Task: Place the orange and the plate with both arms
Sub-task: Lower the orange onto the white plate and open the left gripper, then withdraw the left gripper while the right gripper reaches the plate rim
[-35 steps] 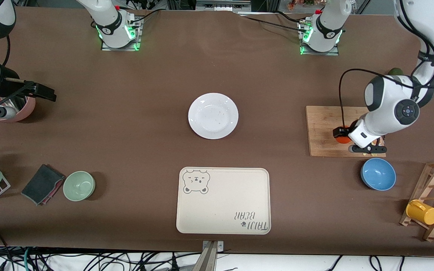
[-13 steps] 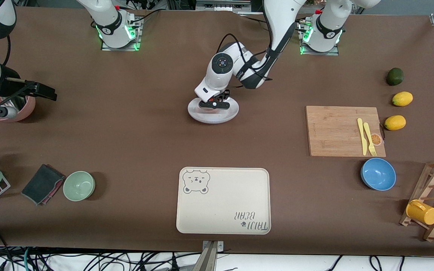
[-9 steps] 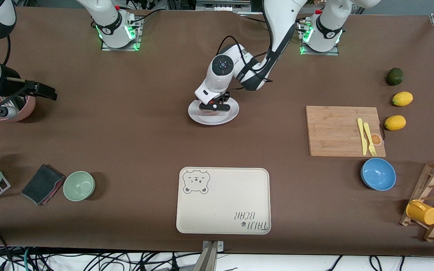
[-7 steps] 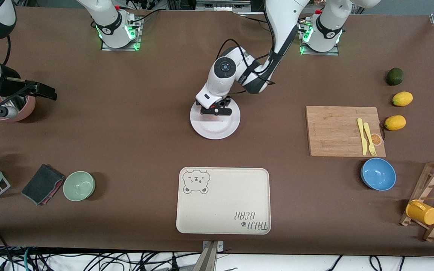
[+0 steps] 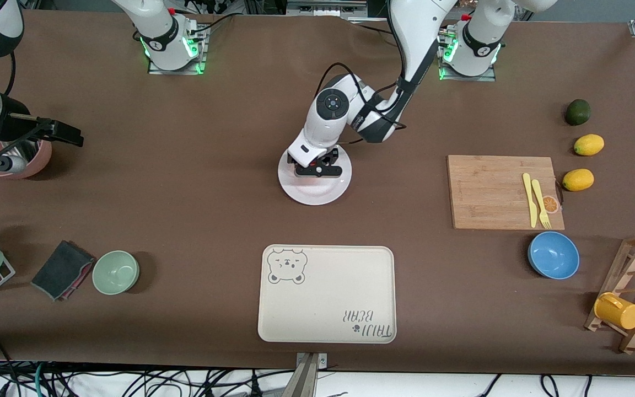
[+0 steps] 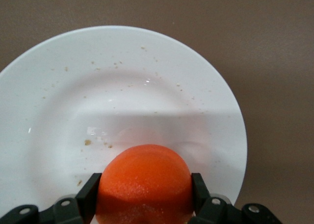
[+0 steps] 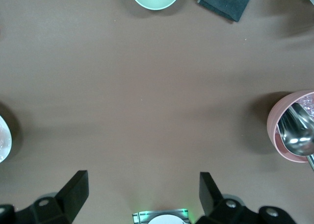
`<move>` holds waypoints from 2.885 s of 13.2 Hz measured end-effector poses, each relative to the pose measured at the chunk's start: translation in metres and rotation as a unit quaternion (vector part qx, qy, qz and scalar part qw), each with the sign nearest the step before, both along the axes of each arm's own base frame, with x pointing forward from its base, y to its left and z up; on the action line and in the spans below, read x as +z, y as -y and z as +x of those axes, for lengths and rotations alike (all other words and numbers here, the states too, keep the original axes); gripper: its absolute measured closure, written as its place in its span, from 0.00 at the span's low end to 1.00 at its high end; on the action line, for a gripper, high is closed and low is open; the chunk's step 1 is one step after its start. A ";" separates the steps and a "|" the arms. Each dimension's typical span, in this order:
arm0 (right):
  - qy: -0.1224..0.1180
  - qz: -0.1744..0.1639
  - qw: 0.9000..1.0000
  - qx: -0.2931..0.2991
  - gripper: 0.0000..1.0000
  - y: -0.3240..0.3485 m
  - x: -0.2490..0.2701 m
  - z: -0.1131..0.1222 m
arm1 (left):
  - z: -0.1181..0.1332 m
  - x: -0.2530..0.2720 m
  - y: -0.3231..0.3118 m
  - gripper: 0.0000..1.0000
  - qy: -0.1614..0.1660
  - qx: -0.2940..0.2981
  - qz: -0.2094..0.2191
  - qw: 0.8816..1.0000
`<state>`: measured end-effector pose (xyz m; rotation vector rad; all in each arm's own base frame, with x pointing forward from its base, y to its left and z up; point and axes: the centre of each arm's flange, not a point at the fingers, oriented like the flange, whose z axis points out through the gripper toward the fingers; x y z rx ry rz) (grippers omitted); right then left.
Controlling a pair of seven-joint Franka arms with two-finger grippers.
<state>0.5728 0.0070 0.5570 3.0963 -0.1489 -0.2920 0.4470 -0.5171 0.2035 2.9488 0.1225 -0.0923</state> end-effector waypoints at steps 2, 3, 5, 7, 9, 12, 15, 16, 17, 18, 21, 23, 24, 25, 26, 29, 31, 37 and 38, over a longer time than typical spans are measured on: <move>0.000 0.000 1.000 0.000 0.00 0.000 0.000 0.000 | 0.002 -0.007 -0.001 0.22 -0.001 0.002 0.003 1.000; 0.000 0.000 1.000 0.000 0.00 0.000 0.000 0.000 | 0.002 -0.007 -0.001 0.22 -0.001 0.002 0.003 1.000; 0.000 0.000 1.000 0.000 0.00 0.000 0.000 0.000 | 0.008 -0.009 -0.007 0.08 0.003 0.004 0.006 1.000; -0.001 0.000 1.000 0.000 0.00 0.000 0.000 0.000 | 0.030 0.000 -0.019 0.01 0.017 0.018 0.002 1.000; -0.002 0.000 1.000 0.001 0.00 0.000 -0.002 0.001 | 0.063 0.032 -0.040 0.00 0.037 0.042 -0.013 0.998; -0.018 0.001 1.000 0.013 0.00 -0.008 -0.016 0.004 | 0.117 0.115 -0.112 0.00 0.041 0.098 -0.022 0.994; -0.048 0.022 0.998 0.033 0.00 -0.029 -0.048 0.012 | 0.147 0.212 -0.233 0.00 0.019 0.165 -0.012 0.986; -0.060 0.044 0.997 0.037 0.00 -0.042 -0.063 0.015 | 0.147 0.237 -0.272 0.00 0.006 0.183 -0.006 0.983; -0.069 0.064 0.995 0.040 0.00 -0.055 -0.080 0.018 | 0.145 0.258 -0.308 0.00 -0.005 0.192 0.000 0.981; -0.070 0.076 0.994 0.044 0.00 -0.067 -0.100 0.023 | 0.142 0.275 -0.343 0.00 -0.014 0.183 0.005 0.983; -0.048 0.097 0.992 0.061 0.00 -0.121 -0.176 0.023 | 0.125 0.313 -0.444 0.00 -0.032 0.132 0.030 0.990; -0.028 0.116 0.991 0.058 0.00 -0.148 -0.220 0.004 | 0.111 0.333 -0.490 0.00 -0.030 0.091 0.086 0.992; -0.014 0.123 0.991 0.053 0.00 -0.155 -0.237 -0.007 | 0.104 0.343 -0.503 0.00 -0.027 0.081 0.104 0.991; 0.001 0.132 0.990 0.042 0.00 -0.161 -0.251 -0.019 | 0.097 0.354 -0.513 0.00 -0.025 0.078 0.112 0.990; 0.019 0.142 0.989 0.030 0.00 -0.167 -0.266 -0.033 | 0.091 0.366 -0.520 0.00 -0.023 0.079 0.114 0.990; 0.070 0.168 0.983 0.004 0.00 -0.201 -0.299 -0.075 | 0.087 0.394 -0.529 0.00 -0.014 0.086 0.115 0.990; 0.084 0.180 0.980 -0.007 0.00 -0.220 -0.313 -0.092 | 0.088 0.398 -0.539 0.00 -0.012 0.094 0.115 0.989; 0.081 0.198 0.977 -0.010 0.00 -0.250 -0.351 -0.106 | 0.100 0.418 -0.572 0.00 0.007 0.120 0.114 0.986; 0.078 0.202 0.976 -0.004 0.00 -0.254 -0.356 -0.105 | 0.100 0.426 -0.576 0.00 0.013 0.124 0.114 0.986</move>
